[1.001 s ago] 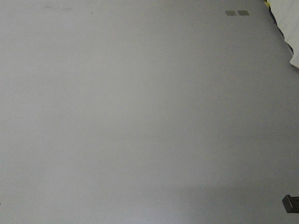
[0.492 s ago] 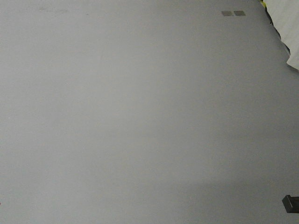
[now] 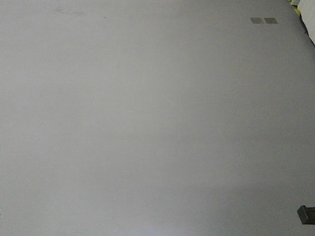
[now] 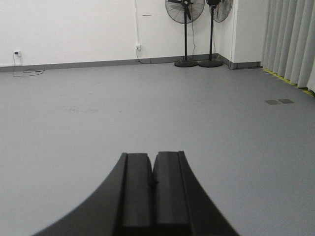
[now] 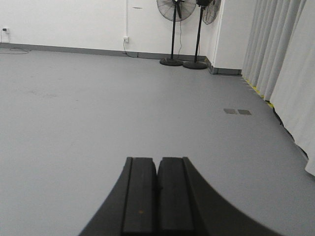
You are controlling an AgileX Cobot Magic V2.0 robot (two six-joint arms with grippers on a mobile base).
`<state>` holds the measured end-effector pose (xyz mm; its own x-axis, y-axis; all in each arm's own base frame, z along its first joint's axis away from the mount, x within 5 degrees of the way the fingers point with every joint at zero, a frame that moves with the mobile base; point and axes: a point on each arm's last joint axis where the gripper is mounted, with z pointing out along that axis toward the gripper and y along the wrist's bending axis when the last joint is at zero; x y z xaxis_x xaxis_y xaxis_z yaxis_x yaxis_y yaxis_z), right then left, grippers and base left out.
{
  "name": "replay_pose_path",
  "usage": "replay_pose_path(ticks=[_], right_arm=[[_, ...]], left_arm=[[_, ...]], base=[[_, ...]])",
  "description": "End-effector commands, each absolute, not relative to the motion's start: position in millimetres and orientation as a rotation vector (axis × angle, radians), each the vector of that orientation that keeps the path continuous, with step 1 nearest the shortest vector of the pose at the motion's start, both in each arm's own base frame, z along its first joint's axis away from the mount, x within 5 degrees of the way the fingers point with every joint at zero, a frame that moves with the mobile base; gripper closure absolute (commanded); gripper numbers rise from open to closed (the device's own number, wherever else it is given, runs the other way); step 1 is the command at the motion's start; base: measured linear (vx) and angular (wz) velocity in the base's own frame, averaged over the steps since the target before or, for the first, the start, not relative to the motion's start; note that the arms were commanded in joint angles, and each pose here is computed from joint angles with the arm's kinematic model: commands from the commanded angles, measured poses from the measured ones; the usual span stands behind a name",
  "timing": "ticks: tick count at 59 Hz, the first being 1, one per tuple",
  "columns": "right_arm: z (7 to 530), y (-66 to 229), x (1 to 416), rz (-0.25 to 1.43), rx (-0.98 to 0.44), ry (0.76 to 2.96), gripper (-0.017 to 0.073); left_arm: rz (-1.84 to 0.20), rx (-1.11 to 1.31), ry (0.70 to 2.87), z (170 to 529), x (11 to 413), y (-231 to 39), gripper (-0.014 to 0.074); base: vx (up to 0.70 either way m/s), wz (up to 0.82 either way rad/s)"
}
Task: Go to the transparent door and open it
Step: 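Drive the base forward across the grey floor toward the glass door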
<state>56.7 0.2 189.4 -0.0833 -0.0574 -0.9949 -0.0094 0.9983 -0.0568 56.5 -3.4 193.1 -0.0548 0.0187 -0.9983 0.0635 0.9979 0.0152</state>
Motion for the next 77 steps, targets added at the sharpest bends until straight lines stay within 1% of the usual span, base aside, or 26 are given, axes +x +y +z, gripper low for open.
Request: replay_pose_path(ticks=[1,37,59,77], right_arm=[[194.0,0.0,56.7,-0.042,-0.043,1.568,0.0567],[194.0,0.1,56.7,-0.041,-0.044,1.568,0.0567],[194.0,0.1,56.7,-0.041,-0.044,1.568,0.0567],[194.0,0.1,56.7,-0.041,-0.044,1.568,0.0567]], left_arm=[[-0.061,0.057,1.563,190.8,56.9,-4.2,0.0599],[-0.061,0.057,1.563,190.8,56.9,-4.2,0.0599],[-0.061,0.057,1.563,190.8,56.9,-4.2,0.0599],[-0.061,0.057,1.563,190.8,56.9,-4.2,0.0599]], base=[[0.22,0.09],[0.27,-0.02],[0.41,0.0],[0.47,0.24]])
